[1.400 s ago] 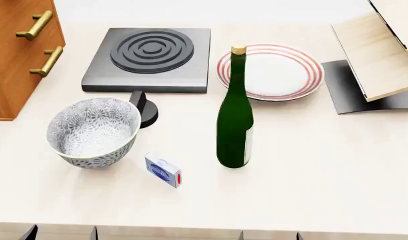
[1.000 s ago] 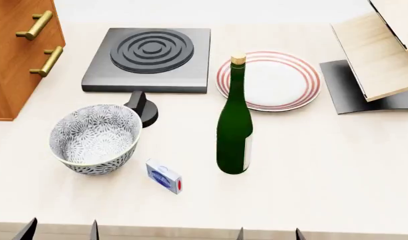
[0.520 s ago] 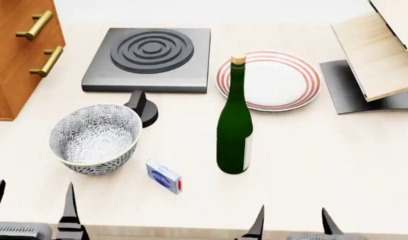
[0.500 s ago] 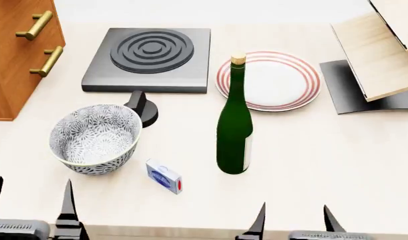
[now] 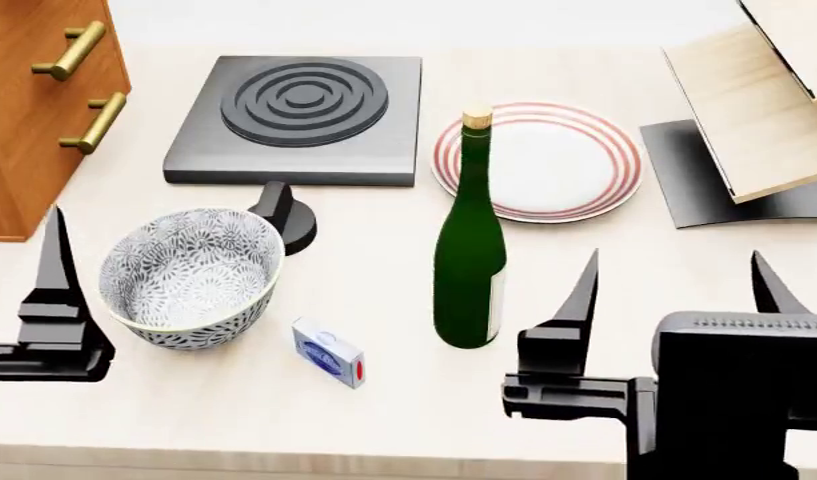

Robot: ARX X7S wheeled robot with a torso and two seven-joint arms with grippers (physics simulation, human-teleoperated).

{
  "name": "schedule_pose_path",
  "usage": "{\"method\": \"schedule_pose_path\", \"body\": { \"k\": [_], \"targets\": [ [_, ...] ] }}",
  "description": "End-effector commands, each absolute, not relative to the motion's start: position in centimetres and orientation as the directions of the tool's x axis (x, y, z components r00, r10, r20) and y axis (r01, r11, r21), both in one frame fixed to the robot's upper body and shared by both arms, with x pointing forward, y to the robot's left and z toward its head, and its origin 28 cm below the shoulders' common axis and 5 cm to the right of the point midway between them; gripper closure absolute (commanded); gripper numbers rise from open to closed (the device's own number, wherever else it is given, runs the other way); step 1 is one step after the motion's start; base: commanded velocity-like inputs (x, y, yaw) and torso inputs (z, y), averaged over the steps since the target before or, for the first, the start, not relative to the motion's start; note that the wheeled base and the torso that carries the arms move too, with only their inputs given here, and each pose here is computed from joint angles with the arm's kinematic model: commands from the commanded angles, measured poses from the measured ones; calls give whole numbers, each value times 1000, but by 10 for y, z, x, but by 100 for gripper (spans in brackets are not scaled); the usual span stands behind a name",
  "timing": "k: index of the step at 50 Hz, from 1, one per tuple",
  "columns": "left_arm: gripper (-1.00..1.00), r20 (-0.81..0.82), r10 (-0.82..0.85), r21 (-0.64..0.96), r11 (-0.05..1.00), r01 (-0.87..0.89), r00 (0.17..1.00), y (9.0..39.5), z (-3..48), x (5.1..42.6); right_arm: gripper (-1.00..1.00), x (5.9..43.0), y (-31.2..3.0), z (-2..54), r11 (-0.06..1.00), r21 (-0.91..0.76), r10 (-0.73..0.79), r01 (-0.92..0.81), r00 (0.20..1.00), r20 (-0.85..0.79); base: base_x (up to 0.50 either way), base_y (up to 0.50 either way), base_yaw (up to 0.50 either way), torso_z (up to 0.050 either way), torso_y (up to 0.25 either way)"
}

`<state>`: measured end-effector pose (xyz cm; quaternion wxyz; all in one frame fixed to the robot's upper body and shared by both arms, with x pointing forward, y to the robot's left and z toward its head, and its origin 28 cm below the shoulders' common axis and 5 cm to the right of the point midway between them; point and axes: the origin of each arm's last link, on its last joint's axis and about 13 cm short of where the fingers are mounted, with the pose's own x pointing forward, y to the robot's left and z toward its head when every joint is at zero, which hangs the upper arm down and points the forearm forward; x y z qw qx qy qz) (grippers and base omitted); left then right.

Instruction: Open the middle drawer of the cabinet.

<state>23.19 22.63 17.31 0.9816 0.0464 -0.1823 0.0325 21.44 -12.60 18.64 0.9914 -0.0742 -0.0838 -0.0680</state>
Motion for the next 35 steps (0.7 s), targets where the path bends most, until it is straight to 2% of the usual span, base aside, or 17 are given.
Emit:
{"method": "schedule_pose_path", "body": {
  "k": [1, 25, 35],
  "targets": [
    [-100, 404, 42, 70, 995, -76, 914, 226, 192, 228, -100, 210, -128, 212, 975, -138, -135, 171, 961, 242, 0, 0, 0, 0, 0],
    [-100, 426, 38, 68, 995, -74, 904, 224, 195, 223, -100, 202, -128, 230, 970, -152, -133, 191, 936, 325, 7, 0, 0, 0, 0],
    [-100, 423, 40, 70, 995, -77, 905, 225, 193, 223, -100, 202, -128, 230, 968, -151, -137, 198, 931, 339, 330, 0, 0, 0, 0]
  ]
}}
